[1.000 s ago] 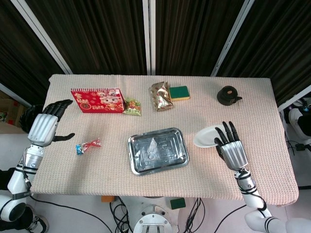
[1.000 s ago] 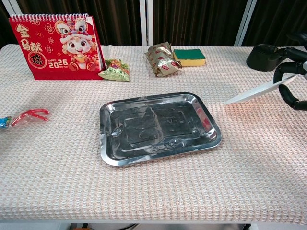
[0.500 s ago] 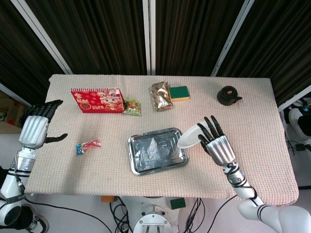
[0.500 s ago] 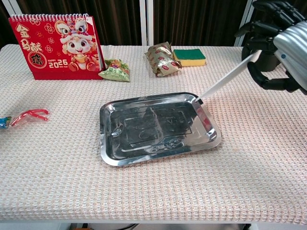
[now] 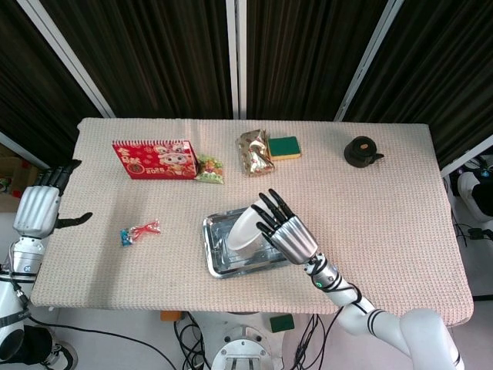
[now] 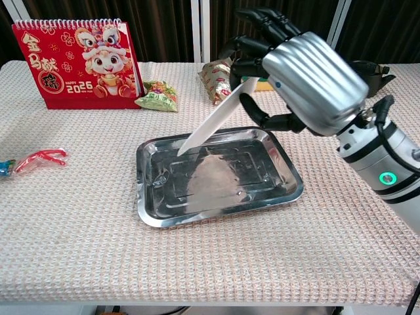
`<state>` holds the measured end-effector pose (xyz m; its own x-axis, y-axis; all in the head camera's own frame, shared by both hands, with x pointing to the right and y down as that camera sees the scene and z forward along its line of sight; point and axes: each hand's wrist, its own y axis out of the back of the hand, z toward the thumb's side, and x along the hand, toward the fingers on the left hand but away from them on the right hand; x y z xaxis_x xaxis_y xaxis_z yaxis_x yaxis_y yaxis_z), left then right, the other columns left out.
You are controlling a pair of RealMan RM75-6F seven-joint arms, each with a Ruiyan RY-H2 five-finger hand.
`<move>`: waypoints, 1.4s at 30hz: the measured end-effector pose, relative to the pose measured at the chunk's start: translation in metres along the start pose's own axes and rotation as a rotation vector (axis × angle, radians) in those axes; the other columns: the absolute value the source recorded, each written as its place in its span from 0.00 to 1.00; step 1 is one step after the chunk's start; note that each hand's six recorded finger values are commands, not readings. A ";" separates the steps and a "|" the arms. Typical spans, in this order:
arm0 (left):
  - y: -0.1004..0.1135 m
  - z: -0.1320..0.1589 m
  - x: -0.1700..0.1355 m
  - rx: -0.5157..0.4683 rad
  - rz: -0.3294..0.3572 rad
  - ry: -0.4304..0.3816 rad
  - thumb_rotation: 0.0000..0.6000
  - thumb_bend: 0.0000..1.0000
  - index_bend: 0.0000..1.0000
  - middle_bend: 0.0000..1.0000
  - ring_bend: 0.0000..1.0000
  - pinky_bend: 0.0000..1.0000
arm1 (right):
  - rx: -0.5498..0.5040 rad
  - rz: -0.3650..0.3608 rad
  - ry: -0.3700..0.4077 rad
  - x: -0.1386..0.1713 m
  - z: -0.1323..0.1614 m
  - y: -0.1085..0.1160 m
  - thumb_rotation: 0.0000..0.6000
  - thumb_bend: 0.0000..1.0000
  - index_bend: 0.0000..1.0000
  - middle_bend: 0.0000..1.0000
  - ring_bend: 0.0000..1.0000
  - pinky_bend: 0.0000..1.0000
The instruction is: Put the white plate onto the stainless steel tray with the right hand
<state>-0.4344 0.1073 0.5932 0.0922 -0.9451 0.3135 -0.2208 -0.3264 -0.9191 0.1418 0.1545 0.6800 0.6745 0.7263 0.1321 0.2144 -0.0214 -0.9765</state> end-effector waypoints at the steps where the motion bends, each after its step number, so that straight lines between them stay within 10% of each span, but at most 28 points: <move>1: 0.000 -0.001 0.000 0.000 0.001 0.002 1.00 0.04 0.10 0.11 0.11 0.16 | -0.005 0.000 0.008 -0.002 0.004 -0.002 1.00 0.54 0.97 0.24 0.00 0.00; 22: -0.008 -0.001 -0.002 0.011 -0.017 0.001 1.00 0.04 0.10 0.11 0.11 0.16 | -0.081 0.102 0.027 0.039 0.007 -0.027 1.00 0.52 0.96 0.23 0.00 0.00; 42: -0.014 0.005 0.001 0.021 -0.040 -0.005 1.00 0.04 0.10 0.11 0.10 0.16 | -0.169 0.384 -0.052 0.065 -0.007 -0.043 1.00 0.37 0.60 0.10 0.00 0.00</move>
<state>-0.4261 0.1109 0.6048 0.1059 -0.9311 0.3490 -0.1966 -0.3637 -0.9105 0.1815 0.1976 0.7319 0.6925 0.6771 -0.2492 0.0702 -0.4069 -0.9108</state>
